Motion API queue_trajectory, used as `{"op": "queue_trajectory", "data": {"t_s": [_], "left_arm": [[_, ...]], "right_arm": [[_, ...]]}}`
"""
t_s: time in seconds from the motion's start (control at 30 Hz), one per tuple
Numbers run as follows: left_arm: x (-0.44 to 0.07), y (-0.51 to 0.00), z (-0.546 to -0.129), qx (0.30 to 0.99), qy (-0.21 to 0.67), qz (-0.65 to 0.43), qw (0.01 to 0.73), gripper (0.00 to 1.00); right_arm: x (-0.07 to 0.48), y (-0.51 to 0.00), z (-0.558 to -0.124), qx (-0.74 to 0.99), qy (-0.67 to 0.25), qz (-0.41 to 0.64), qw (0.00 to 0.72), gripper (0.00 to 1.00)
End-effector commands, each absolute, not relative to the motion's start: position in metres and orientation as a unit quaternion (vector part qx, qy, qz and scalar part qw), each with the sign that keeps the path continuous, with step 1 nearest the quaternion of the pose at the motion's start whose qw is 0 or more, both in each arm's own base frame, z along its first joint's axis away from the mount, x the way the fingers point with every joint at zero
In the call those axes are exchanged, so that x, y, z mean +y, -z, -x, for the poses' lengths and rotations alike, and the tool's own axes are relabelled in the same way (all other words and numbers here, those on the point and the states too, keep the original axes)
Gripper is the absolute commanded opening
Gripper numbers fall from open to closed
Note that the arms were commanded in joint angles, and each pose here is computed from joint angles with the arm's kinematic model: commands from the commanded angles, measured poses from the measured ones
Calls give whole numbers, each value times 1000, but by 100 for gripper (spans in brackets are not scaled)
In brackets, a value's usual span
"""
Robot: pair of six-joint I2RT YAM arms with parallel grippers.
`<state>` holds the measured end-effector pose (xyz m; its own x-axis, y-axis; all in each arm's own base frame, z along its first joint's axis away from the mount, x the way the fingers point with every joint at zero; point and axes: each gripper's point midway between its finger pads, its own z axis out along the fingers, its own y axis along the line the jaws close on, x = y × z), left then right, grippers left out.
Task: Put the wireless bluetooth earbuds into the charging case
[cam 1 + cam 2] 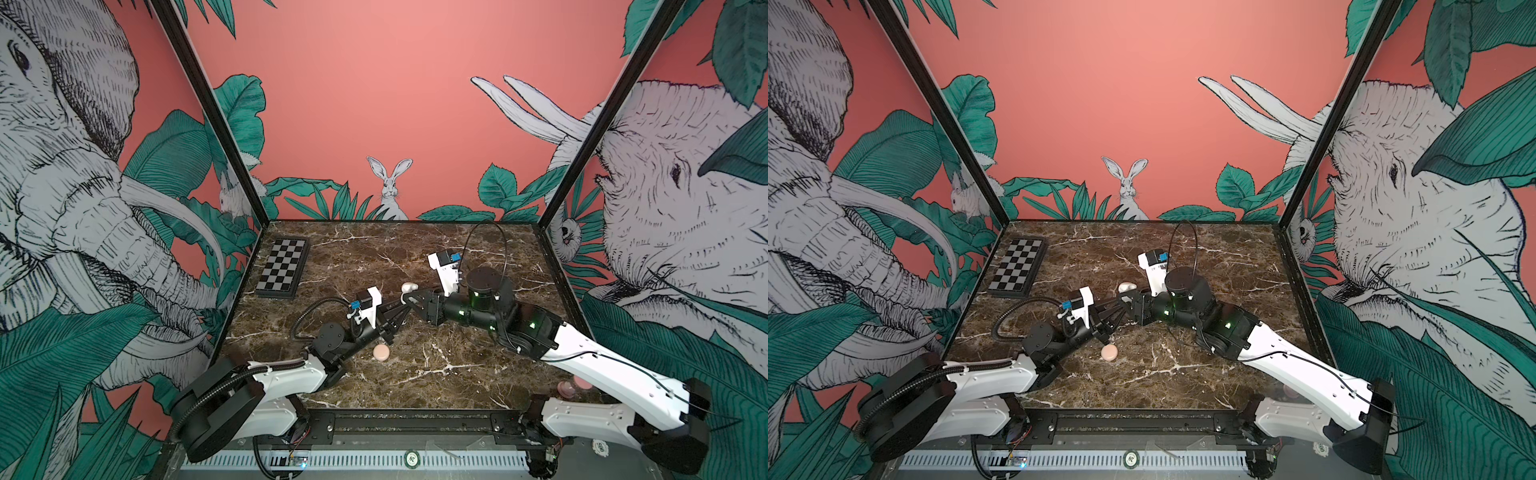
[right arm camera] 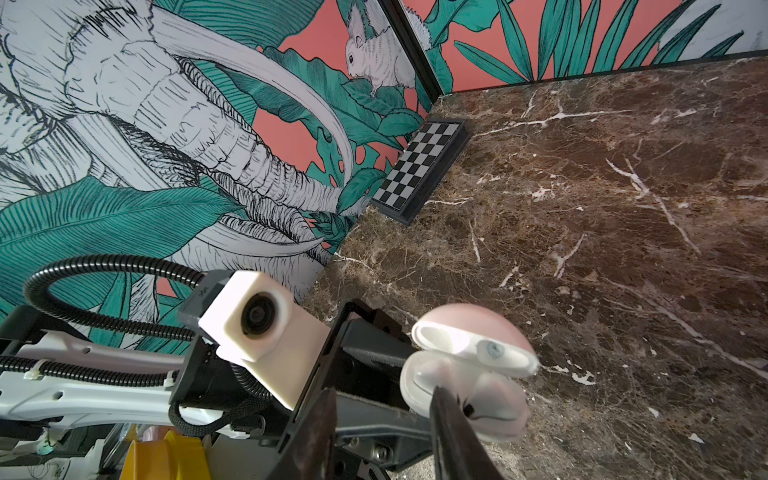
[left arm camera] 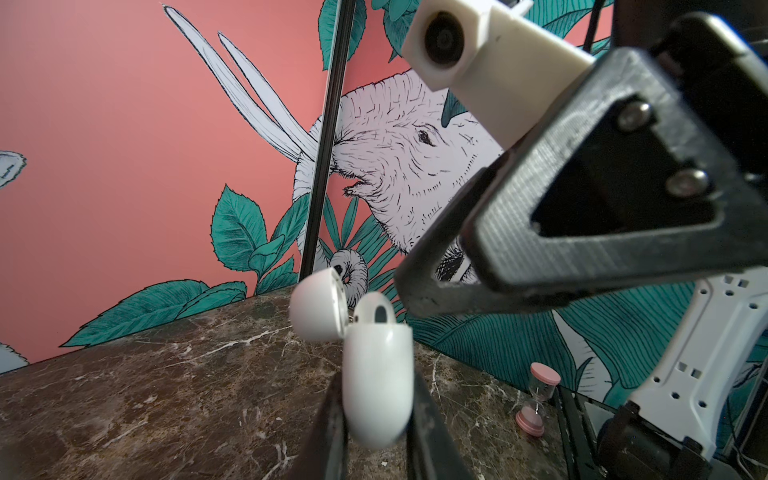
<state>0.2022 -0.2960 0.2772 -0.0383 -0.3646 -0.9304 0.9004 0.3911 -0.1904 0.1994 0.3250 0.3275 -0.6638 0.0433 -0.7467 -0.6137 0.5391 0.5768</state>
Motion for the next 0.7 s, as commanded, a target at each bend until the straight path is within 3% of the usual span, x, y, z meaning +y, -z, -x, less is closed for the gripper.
{"op": "queue_trajectory", "data": {"t_s": [0.0, 0.3, 0.43, 0.67], "left_arm": [[-295, -290, -197, 507, 502, -251, 654, 0], [-294, -291, -197, 505, 502, -252, 655, 0], [-296, -291, -196, 503, 505, -256, 653, 0], [-295, -293, -193, 499, 508, -260, 653, 0]], "right_arm": [[330, -351, -200, 773, -468, 178, 389, 37], [320, -358, -201, 773, -453, 177, 406, 39], [308, -367, -200, 773, -435, 184, 424, 44], [273, -386, -205, 766, -386, 169, 485, 88]]}}
